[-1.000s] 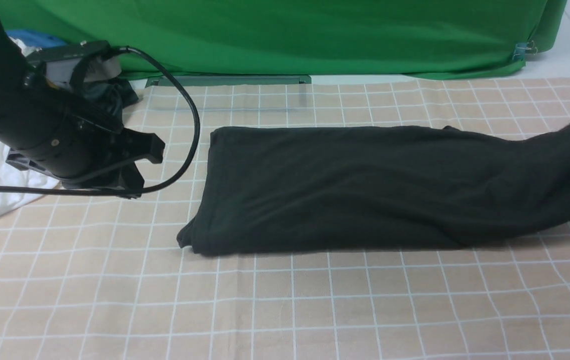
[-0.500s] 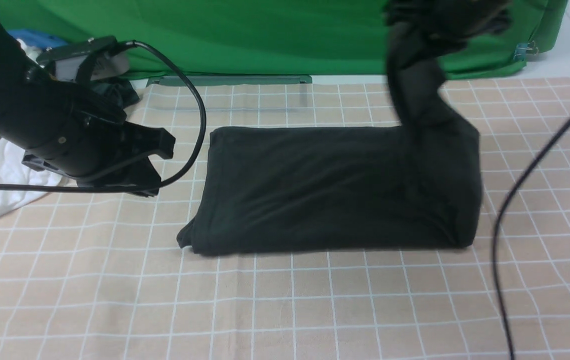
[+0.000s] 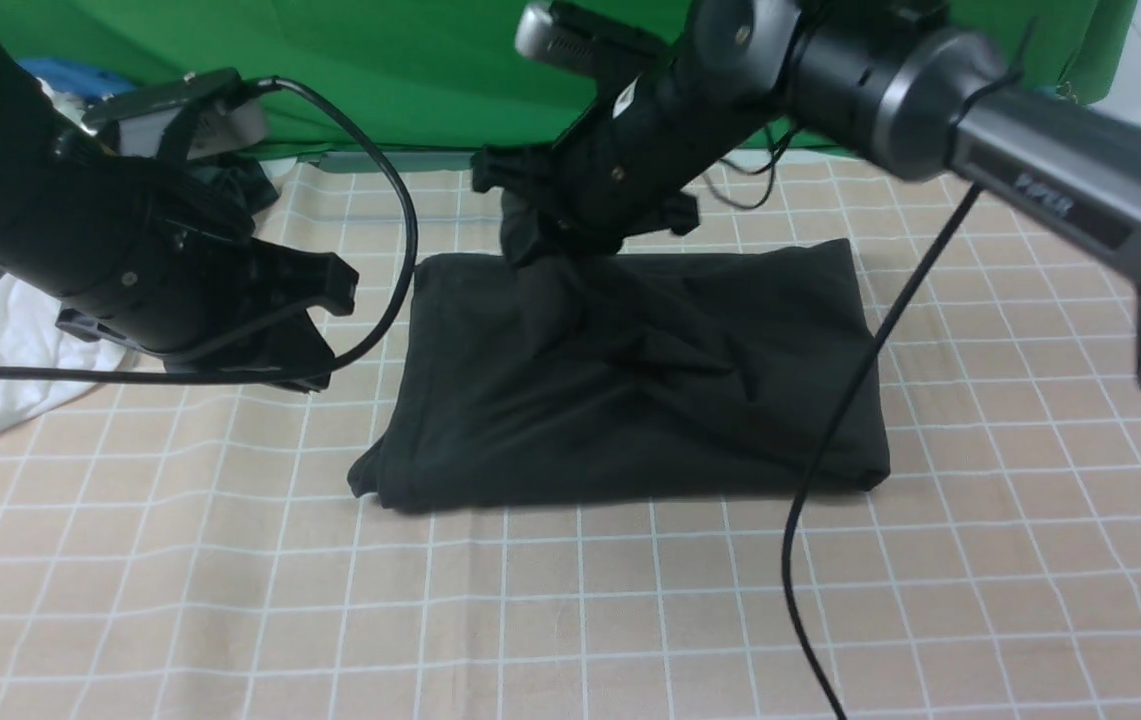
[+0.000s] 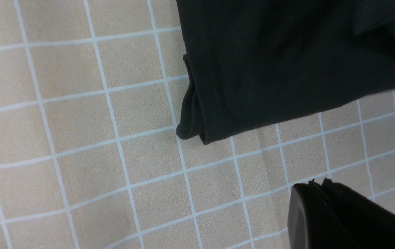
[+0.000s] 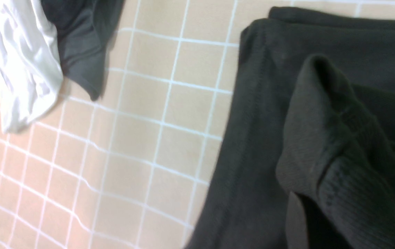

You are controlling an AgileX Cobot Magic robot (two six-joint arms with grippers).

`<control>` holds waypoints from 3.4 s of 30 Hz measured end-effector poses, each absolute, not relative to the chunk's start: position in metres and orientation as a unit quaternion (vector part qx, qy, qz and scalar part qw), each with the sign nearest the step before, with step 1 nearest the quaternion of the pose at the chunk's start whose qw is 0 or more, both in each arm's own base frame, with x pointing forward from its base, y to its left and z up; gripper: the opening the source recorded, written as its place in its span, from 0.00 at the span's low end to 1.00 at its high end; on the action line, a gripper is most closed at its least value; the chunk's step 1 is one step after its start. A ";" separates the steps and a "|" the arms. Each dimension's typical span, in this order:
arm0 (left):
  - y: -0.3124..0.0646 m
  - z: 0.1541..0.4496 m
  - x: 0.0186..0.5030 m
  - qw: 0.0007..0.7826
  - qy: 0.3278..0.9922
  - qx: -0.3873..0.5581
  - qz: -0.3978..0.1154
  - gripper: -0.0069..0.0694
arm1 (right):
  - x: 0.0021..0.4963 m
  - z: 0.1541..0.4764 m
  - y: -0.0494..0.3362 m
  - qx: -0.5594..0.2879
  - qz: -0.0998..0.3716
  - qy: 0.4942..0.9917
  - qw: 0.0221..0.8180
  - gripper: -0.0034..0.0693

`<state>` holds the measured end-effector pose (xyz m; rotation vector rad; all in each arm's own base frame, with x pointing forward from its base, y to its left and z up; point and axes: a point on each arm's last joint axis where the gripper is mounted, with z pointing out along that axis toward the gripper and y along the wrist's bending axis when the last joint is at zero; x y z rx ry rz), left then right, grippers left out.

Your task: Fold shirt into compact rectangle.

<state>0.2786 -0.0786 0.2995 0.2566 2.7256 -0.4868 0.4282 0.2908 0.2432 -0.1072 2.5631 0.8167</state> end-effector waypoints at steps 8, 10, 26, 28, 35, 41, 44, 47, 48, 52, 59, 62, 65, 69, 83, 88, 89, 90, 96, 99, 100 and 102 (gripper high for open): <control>-0.079 0.300 0.279 0.180 0.964 0.094 -0.173 0.11 | 0.427 0.223 0.314 -0.034 0.319 0.918 0.231 0.56; -0.079 0.300 0.279 0.180 0.964 0.094 -0.173 0.11 | 0.427 0.226 0.312 -0.060 0.313 0.918 0.238 0.64; -0.080 0.292 0.288 0.186 0.963 0.086 -0.174 0.11 | 0.432 0.224 0.232 -0.224 0.125 0.960 0.110 0.10; -0.081 0.287 0.291 0.179 0.965 0.084 -0.174 0.11 | 0.432 0.209 0.234 -0.226 0.122 0.962 0.091 0.10; -0.082 0.276 0.301 0.180 0.966 0.078 -0.171 0.11 | 0.410 0.179 0.260 -0.252 0.119 0.960 0.041 0.10; -0.080 0.276 0.304 0.190 0.965 0.060 -0.172 0.11 | 0.386 0.183 0.293 -0.301 0.132 0.944 0.037 0.10; -0.072 0.271 0.308 0.182 0.968 0.029 -0.172 0.11 | 0.386 0.192 0.291 -0.306 0.123 0.943 0.049 0.10; -0.065 0.261 0.315 0.170 0.971 0.018 -0.168 0.11 | 0.391 0.214 0.277 -0.300 0.116 0.944 0.076 0.10; -0.065 0.257 0.318 0.166 0.971 0.019 -0.169 0.11 | 0.392 0.225 0.272 -0.297 0.117 0.944 0.089 0.10; -0.077 0.246 0.333 0.155 0.968 0.037 -0.193 0.12 | 0.395 0.275 0.241 -0.272 0.124 0.943 0.143 0.10; -0.101 0.227 0.367 0.170 0.964 0.065 -0.194 0.36 | 0.387 0.297 0.184 -0.225 0.111 0.957 0.146 0.10; -0.108 0.207 0.379 0.163 0.965 0.077 -0.190 0.60 | 0.378 0.281 0.173 -0.228 0.102 0.962 0.113 0.10; -0.113 0.192 0.385 0.150 0.967 0.076 -0.192 0.74 | 0.375 0.272 0.172 -0.230 0.100 0.963 0.096 0.10; -0.116 0.173 0.386 0.122 0.969 0.088 -0.195 0.76 | 0.375 0.270 0.172 -0.235 0.099 0.963 0.092 0.10; -0.107 0.213 0.392 0.129 0.959 0.172 -0.184 0.12 | 0.375 0.270 0.172 -0.258 0.098 0.957 0.094 0.10; -0.102 0.230 0.389 0.118 0.959 0.190 -0.175 0.12 | 0.375 0.270 0.172 -0.272 0.098 0.953 0.096 0.16; -0.102 0.229 0.388 0.110 0.960 0.193 -0.173 0.12 | 0.375 0.269 0.172 -0.273 0.100 0.952 0.094 0.18; -0.102 0.228 0.388 0.107 0.960 0.195 -0.171 0.12 | 0.375 0.268 0.173 -0.274 0.100 0.952 0.093 0.20; -0.097 0.226 0.389 0.106 0.962 0.207 -0.142 0.12 | 0.378 0.240 0.175 -0.276 0.099 0.954 0.055 0.28; -0.096 0.225 0.387 0.093 0.964 0.206 -0.139 0.12 | 0.381 0.228 0.176 -0.280 0.099 0.954 0.044 0.30; -0.096 0.225 0.386 0.089 0.965 0.204 -0.140 0.13 | 0.382 0.227 0.177 -0.280 0.100 0.954 0.045 0.30; -0.096 0.225 0.385 0.085 0.967 0.196 -0.140 0.18 | 0.383 0.226 0.177 -0.278 0.103 0.954 0.050 0.31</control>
